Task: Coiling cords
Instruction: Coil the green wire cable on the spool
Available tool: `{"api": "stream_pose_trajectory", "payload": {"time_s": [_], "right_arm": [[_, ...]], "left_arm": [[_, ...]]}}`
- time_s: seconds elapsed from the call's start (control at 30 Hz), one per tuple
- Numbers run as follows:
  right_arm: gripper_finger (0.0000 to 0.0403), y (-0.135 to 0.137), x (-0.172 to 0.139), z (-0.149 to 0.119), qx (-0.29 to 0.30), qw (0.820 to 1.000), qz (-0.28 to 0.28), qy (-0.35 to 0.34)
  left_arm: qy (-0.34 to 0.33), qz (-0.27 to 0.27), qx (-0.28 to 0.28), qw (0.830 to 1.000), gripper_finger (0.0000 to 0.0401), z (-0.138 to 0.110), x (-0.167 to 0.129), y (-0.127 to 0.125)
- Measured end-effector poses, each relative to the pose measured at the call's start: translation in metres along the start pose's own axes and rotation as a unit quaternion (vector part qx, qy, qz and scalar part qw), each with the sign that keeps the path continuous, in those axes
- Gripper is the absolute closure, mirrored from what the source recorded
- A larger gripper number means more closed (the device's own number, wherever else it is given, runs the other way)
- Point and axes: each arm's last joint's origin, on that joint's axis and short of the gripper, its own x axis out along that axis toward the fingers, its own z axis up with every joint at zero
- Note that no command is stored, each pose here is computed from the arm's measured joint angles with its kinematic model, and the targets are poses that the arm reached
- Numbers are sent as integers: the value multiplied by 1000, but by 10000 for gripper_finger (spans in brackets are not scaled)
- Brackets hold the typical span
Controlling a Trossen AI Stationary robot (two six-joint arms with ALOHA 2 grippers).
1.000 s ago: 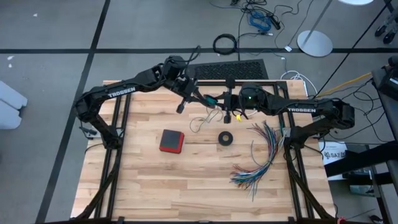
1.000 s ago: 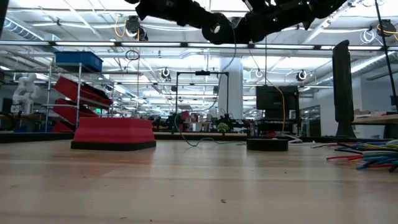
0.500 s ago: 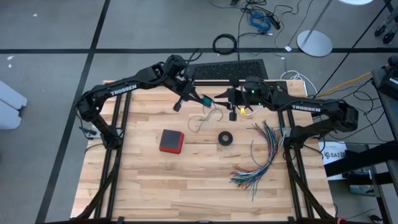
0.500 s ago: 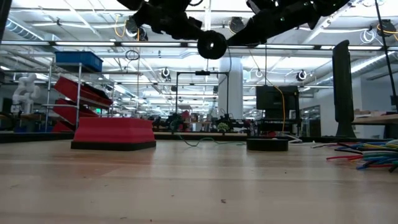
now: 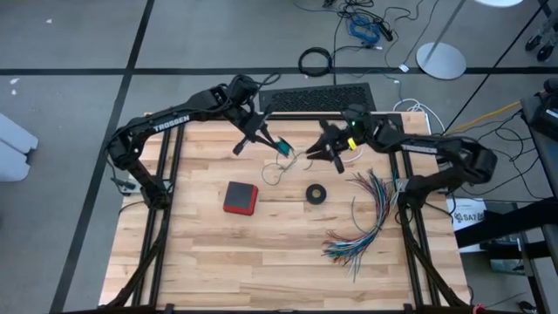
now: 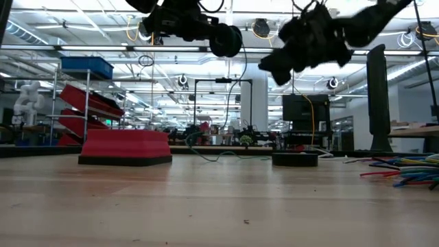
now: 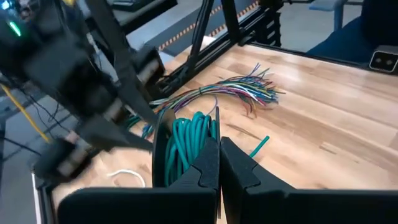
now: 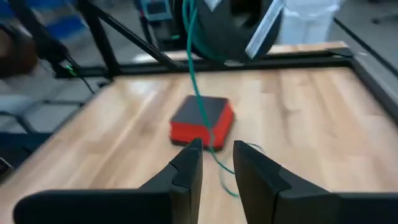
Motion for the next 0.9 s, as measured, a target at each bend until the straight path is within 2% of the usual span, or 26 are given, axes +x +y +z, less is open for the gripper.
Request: {"api": "stream_pose_trajectory", "payload": {"time_s": [0.1, 0.23, 0.47, 0.57, 0.9], "right_arm": [[327, -5, 11, -22, 8, 998, 32, -45], [327, -7, 25, -34, -18, 993, 56, -105], [327, -13, 60, -60, -42, 988, 84, -119], [327, -17, 69, -72, -37, 986, 118, -110], [328, -16, 82, -63, -82, 977, 143, -134]], "left_arm": [[-8, -4, 16, 1000, 401, 1, 1, 0], [-25, -8, 30, 999, 401, 3, 0, 0], [-51, -11, 49, 997, 401, 7, 0, 2], [-63, -15, 52, 997, 401, 8, 0, 2], [-80, -19, 63, 995, 401, 10, -1, 4]]}}
